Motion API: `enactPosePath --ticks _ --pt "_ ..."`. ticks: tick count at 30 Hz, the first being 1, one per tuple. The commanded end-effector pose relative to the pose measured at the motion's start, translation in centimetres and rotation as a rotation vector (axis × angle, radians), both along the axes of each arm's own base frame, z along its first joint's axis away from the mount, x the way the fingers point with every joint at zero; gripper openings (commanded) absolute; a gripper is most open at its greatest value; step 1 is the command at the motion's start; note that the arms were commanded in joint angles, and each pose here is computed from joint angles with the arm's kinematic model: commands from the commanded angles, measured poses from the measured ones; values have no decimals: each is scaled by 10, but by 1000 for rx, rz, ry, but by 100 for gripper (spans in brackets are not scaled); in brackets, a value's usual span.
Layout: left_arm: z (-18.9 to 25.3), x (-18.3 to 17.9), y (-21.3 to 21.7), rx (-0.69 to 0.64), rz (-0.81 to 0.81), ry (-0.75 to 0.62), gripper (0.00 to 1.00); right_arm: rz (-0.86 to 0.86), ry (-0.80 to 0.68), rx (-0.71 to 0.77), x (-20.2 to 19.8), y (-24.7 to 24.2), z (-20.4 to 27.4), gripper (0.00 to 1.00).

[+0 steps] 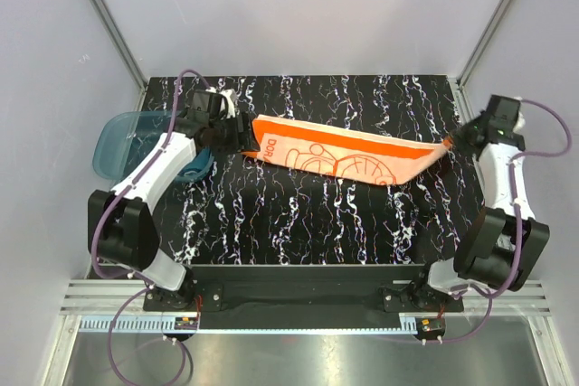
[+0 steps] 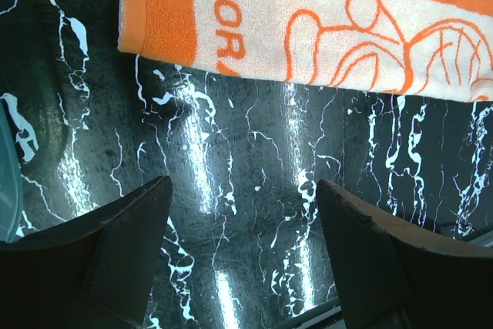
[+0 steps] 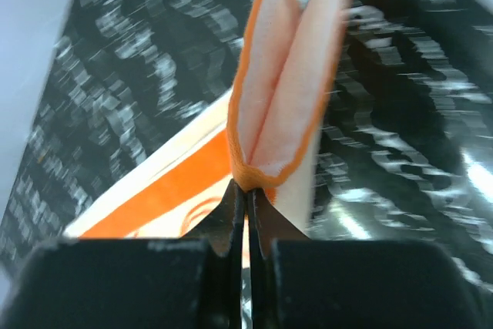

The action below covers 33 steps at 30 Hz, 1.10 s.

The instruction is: Roll the towels

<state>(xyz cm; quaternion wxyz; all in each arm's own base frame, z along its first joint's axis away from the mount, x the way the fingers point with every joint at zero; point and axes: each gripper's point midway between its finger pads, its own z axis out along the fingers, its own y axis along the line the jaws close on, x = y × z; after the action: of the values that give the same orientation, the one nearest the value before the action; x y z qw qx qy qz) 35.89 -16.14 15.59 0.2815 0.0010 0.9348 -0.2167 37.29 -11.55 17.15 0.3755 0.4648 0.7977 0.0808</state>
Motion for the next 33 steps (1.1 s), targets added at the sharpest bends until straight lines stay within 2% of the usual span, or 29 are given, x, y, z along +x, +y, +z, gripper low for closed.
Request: enactPosePath --ticks 1,2,8,11,13,14,15,22,25,26,33 --pt "29 -4 4 -17 -7 -83 81 161 -107 31 23 58 45 0" --pt "29 -5 5 -21 3 -81 82 246 -126 37 31 92 53 0" --pt "31 -21 18 -55 45 -90 83 472 -207 60 66 207 97 0" --pt "28 -29 27 -45 77 -105 83 515 -268 74 89 243 125 0" --pt "30 -34 32 -44 94 -114 84 555 -249 83 99 276 117 0" --pt "24 -39 35 -35 101 -101 84 568 -286 88 105 286 132 0" --pt "27 -42 37 -35 102 -112 84 592 -262 93 110 306 121 0" --pt "14 -55 59 49 156 -150 87 666 -284 97 136 390 122 0" --pt "8 -59 61 58 161 -132 87 686 -252 96 143 419 97 0" --pt "8 -59 62 60 166 -132 87 714 -248 112 146 450 86 0" --pt "9 -59 65 46 183 -132 88 784 -212 144 140 506 43 0"
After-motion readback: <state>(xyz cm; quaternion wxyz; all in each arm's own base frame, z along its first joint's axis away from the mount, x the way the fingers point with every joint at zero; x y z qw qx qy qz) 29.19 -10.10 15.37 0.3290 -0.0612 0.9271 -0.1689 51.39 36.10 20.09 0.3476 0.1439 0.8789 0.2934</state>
